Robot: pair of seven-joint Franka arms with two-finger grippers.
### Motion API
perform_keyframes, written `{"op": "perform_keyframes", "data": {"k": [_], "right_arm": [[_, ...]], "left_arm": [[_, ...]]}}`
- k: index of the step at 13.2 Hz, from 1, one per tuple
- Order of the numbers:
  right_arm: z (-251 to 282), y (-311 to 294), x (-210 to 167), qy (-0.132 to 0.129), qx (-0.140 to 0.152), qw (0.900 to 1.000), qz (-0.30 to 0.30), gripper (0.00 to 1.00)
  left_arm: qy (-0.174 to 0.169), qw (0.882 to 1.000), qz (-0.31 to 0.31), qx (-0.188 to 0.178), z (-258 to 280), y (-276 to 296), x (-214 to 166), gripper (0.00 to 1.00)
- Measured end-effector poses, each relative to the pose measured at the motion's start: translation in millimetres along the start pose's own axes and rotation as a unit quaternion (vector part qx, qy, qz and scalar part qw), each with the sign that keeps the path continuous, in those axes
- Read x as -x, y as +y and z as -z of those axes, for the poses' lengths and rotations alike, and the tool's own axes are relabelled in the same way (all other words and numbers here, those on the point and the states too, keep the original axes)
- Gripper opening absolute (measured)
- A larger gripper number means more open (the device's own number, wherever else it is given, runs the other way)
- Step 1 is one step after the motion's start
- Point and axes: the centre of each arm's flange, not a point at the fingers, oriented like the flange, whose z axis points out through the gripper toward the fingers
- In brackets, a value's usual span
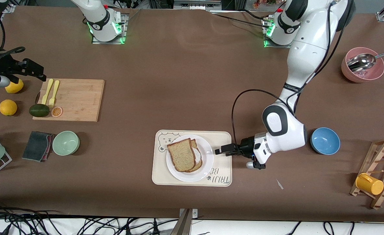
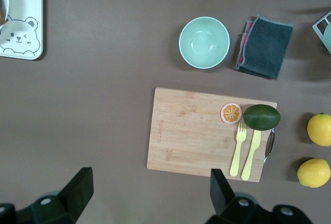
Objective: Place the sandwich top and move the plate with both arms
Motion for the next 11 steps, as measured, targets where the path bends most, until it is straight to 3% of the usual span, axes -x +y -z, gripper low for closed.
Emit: {"op": "perform_keyframes", "data": {"k": [4, 7, 9, 11], "right_arm": [[2, -1, 0, 0.002, 0.000, 1.000, 0.001, 1.00], [3, -1, 1, 0.003, 0.000, 1.000, 0.001, 1.00], [3, -1, 1, 0.003, 0.000, 1.000, 0.001, 1.00], [3, -1, 1, 0.003, 0.000, 1.000, 0.001, 1.00]], "left_arm": [[-0.031, 0.995, -0.053, -0.072, 75, 13, 15, 1.00], [-0.071, 0.987, -0.053, -0.135, 129, 0, 17, 1.00], [-0.082, 0.974, -0.028, -0.210, 138, -2, 19, 1.00], [-0.104, 0.947, -0.034, -0.302, 140, 8, 27, 1.00]]}}
